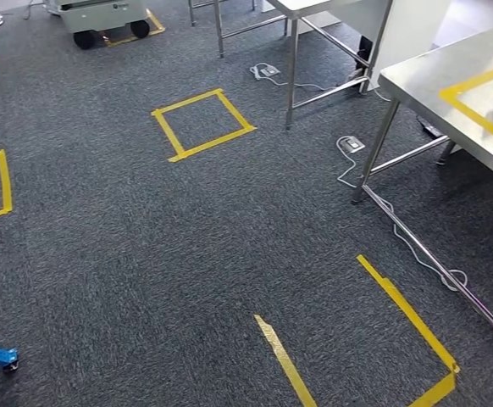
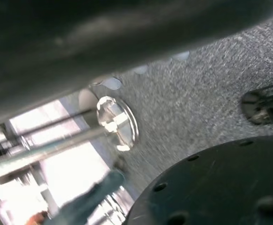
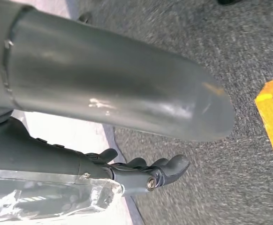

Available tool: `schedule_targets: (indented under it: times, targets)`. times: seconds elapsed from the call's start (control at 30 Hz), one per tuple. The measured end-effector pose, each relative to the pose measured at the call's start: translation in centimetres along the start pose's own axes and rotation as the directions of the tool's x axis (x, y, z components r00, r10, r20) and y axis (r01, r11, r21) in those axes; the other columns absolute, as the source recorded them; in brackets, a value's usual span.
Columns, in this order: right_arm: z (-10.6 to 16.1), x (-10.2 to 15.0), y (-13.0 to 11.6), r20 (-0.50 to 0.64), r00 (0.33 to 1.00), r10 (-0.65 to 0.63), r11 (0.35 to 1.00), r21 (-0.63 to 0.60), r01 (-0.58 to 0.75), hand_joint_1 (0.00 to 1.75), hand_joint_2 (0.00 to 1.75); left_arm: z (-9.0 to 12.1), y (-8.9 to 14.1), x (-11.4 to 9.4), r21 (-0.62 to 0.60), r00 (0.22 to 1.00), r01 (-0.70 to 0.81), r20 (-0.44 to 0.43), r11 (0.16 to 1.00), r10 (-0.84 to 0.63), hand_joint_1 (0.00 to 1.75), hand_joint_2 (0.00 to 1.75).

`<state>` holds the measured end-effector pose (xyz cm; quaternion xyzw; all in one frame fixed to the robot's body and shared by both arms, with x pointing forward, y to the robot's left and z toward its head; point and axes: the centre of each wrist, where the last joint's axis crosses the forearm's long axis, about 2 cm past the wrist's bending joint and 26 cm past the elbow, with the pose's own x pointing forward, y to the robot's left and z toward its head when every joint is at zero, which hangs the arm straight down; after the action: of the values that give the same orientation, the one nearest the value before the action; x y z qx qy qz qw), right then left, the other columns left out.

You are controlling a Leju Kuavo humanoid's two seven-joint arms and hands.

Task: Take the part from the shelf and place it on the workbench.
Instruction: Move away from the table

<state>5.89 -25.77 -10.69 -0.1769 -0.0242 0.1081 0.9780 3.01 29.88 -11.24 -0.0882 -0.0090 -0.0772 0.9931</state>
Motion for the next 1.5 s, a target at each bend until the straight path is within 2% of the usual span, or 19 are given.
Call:
schedule_targets:
  times: [0.73, 1.5]
  targets:
    - [0.03, -0.01, -0.03, -0.004, 0.999, 0.041, 0.998, -0.057, -0.041, 0.00, 0.00, -0.02, -0.09, 0.03, 0.003, 1.000, -0.003, 0.001, 1.000, 0.003, 0.00, 0.00]
    - [0.06, 0.10, -0.01, 0.017, 0.998, 0.060, 0.996, -0.060, -0.059, 0.00, 0.00, 0.00, 0.04, -0.19, 0.006, 1.000, -0.008, -0.002, 1.000, 0.008, 0.00, 0.00]
